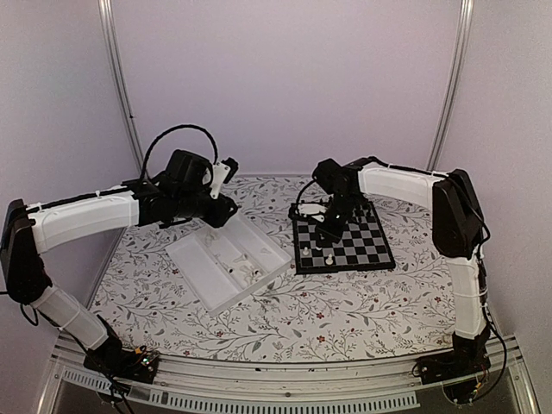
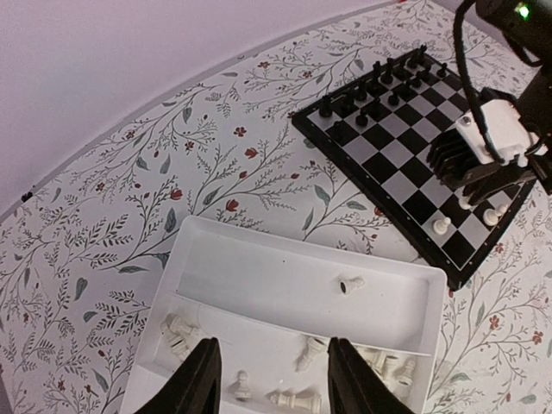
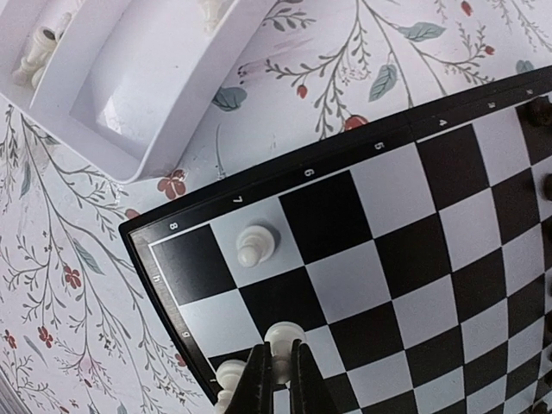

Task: Set up the chess pieces on the board
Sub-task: Place the chess piece on the chessboard.

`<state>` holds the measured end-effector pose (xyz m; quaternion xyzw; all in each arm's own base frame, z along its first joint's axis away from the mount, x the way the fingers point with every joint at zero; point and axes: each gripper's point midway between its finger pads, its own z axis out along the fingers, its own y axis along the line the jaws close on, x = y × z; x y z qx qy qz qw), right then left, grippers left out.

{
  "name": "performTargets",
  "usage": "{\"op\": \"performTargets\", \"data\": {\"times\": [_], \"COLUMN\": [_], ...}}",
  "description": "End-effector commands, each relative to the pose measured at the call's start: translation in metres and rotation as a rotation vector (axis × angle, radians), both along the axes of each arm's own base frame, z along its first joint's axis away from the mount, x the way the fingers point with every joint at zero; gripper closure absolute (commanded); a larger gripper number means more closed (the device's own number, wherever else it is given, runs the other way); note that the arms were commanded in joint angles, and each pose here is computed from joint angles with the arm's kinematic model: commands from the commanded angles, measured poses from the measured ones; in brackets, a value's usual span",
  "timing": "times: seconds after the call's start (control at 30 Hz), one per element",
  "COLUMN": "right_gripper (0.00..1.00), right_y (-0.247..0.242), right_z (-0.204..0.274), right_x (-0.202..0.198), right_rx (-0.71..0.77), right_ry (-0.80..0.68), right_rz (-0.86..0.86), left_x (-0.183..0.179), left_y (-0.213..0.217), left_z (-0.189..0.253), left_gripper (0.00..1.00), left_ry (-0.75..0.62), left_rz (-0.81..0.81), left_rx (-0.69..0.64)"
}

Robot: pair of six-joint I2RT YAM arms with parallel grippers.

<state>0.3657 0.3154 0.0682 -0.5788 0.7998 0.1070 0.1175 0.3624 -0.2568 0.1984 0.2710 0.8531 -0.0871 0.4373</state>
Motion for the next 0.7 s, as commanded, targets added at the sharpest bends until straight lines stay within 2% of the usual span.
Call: {"op": "performTargets", "data": {"times": [0.0,0.67], "right_gripper": [1.0,0.96], "right_y": [0.0,0.009], "right_z": [-0.008,-0.027], "right_x": [0.001,-0.009], "right_rx": [-0.033,-0.052], "right_ry": [0.01,0.057], "right_rz": [0.014,0.031], "left_x": [0.003,0.003], "left_y": [0.006,0.007], "left_z": [0.002,-0.003], "left_gripper": [0.56,0.56], "left_ry": [-0.002,0.012], "left_rz": [0.027,0.029], "left_rx": [0.004,0.021]}}
